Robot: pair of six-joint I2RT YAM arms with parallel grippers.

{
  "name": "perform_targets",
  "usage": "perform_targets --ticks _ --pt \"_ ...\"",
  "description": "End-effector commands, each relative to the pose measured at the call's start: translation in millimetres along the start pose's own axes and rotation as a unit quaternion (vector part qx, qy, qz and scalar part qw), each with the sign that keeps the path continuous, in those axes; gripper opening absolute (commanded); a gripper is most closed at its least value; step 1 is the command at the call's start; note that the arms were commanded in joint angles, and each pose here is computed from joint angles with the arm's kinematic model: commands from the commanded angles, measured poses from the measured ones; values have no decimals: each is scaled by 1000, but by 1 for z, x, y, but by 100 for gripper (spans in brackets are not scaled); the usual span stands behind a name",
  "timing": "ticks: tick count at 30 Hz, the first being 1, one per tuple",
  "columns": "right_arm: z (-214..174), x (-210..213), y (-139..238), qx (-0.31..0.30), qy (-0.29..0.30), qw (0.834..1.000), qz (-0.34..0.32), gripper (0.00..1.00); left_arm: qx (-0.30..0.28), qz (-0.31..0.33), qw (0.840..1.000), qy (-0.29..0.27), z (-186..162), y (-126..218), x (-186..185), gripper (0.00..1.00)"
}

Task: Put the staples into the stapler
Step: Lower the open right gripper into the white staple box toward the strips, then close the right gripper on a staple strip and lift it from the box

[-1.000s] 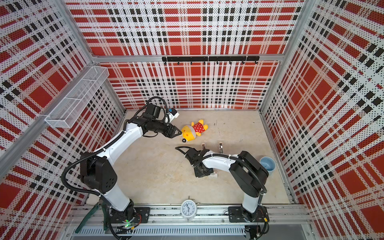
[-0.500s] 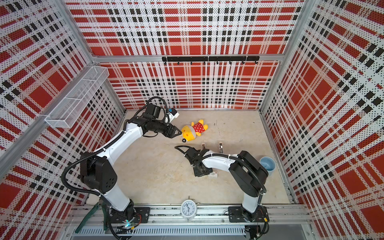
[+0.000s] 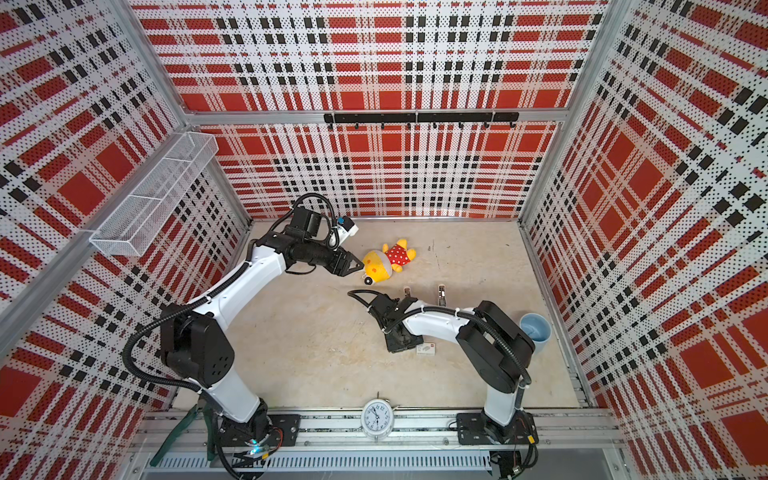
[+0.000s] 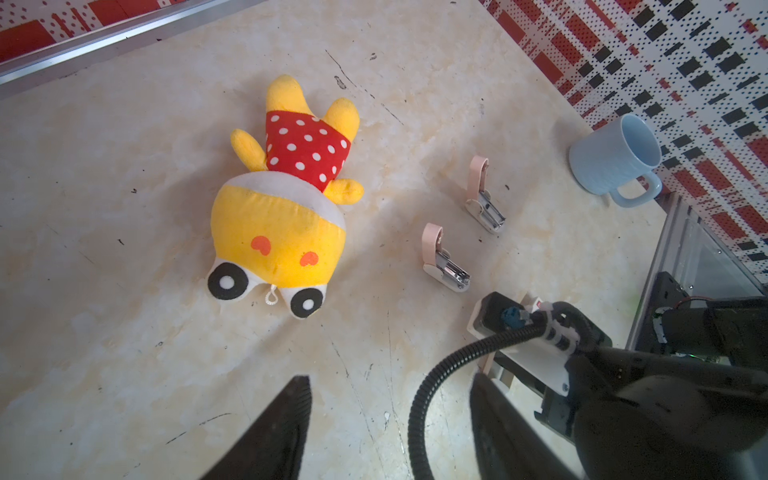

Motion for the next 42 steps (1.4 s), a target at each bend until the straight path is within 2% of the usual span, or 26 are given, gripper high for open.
perform_targets --ticks 1,15,17,31,32,42 --pt "4 3 -4 -9 0 1000 4 13 -15 1 1000 -2 5 8 -2 64" --pt "10 2 17 -39 1 999 25 9 -16 10 1000 -4 7 12 -1 64" --pt "10 2 19 -43 2 999 29 6 -17 12 1000 -5 8 13 -1 64" --pt "15 4 35 -57 13 997 48 7 -33 5 999 19 14 20 8 64" --pt "16 5 37 -59 13 997 50 7 -36 17 999 28 12 28 18 64" --pt "38 -1 55 -86 -6 992 87 9 -46 39 998 29 18 44 27 64"
Point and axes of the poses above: each gripper's point midway between its finger pads, its own y axis back along the fingers, its own x axis along the line the jaws close on, z = x × y, the point moved 8 cm from there along y, back along the fingers, and after that the axes turned 15 degrees about -y, right-handed, at the moved point
